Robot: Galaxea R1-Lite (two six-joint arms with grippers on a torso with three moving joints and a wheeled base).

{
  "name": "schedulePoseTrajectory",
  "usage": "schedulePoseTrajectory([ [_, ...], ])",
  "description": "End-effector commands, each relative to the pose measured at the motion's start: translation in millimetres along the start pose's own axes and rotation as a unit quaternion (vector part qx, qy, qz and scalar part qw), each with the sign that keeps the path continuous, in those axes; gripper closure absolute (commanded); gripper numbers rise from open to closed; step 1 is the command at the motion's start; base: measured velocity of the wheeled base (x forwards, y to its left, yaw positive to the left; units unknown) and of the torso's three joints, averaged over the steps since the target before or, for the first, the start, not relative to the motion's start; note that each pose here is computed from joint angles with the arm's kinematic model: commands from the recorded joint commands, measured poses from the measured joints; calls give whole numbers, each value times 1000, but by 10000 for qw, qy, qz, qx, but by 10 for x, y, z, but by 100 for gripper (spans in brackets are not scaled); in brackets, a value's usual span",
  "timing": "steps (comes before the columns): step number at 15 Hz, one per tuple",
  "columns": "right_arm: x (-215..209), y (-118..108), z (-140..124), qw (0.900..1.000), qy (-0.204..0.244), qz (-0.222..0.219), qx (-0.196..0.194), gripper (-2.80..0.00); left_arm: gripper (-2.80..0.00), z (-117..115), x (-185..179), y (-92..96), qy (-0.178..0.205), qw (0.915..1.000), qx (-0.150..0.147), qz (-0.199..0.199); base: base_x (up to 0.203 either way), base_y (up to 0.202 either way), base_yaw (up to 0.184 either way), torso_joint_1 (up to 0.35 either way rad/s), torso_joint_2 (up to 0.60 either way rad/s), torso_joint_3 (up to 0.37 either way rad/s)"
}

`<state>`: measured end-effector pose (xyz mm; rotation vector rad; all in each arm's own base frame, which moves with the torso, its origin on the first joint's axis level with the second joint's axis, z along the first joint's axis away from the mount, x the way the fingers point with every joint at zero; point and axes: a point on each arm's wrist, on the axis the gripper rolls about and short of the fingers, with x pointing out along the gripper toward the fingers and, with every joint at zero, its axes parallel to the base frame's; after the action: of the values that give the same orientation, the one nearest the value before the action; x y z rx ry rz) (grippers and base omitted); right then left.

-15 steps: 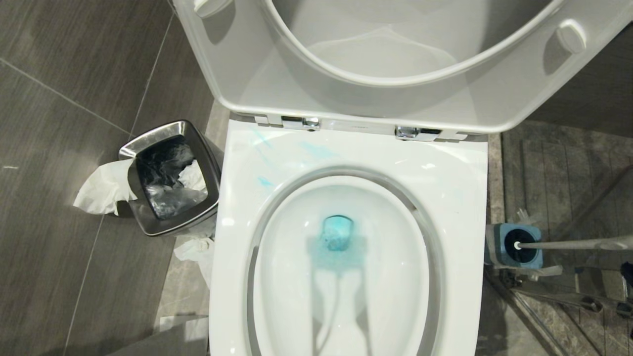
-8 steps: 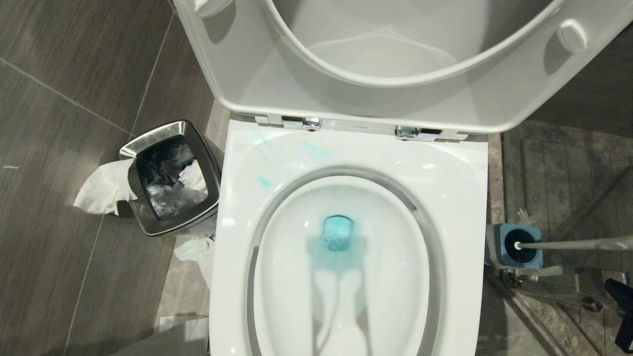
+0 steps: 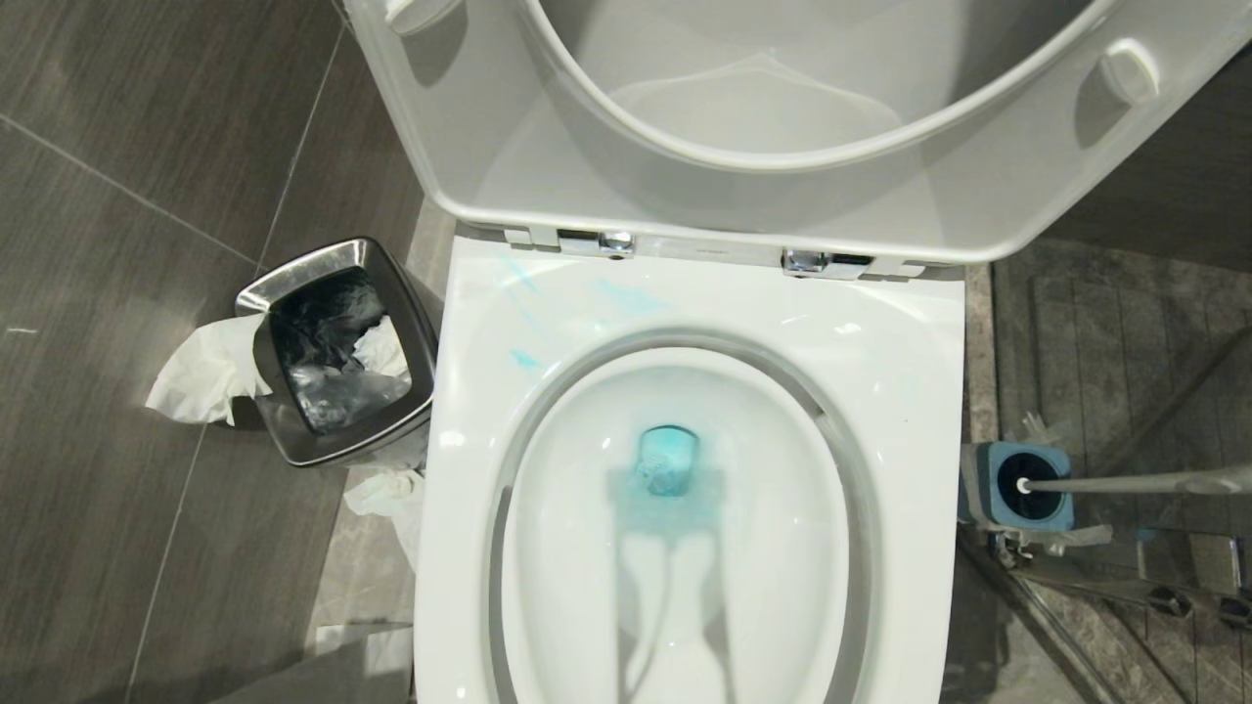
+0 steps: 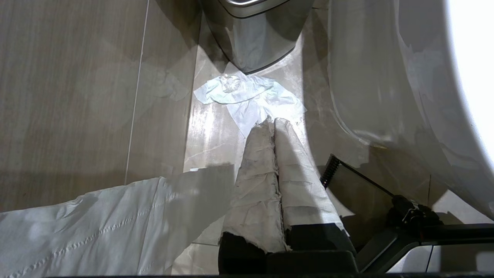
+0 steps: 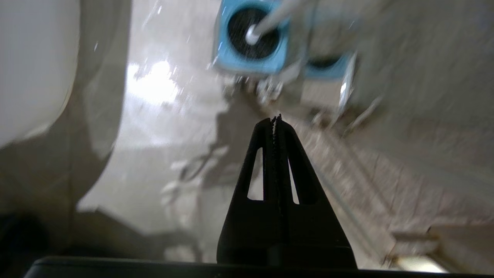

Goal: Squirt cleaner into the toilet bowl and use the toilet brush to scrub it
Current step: Scrub the toilet bowl

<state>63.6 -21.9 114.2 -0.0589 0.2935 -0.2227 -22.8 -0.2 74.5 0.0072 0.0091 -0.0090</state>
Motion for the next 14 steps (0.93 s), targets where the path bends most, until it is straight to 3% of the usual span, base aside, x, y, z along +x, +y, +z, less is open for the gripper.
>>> schedulePoseTrajectory([
  [1, -87, 2, -85, 9998, 175, -79, 101, 0, 0, -8, 2, 0, 16, 10000, 1, -1, 0, 0, 0, 0, 0, 0],
  [3, -69, -17, -163, 9971, 635, -217, 353, 0, 0, -6, 2, 0, 17, 10000, -4, -1, 0, 0, 0, 0, 0, 0],
  [7, 116, -61, -180, 9916, 1195, -167, 471, 0, 0, -8, 3, 0, 23, 10000, -6, -2, 0, 0, 0, 0, 0, 0],
  [11, 331, -127, 37, 9989, 411, -181, 130, 0, 0, -9, 2, 0, 16, 10000, 2, -2, 0, 0, 0, 0, 0, 0],
  [14, 390, -124, 84, 9992, 262, -239, -197, 0, 0, -8, 3, 0, 23, 10000, -6, -2, 0, 0, 0, 0, 0, 0],
])
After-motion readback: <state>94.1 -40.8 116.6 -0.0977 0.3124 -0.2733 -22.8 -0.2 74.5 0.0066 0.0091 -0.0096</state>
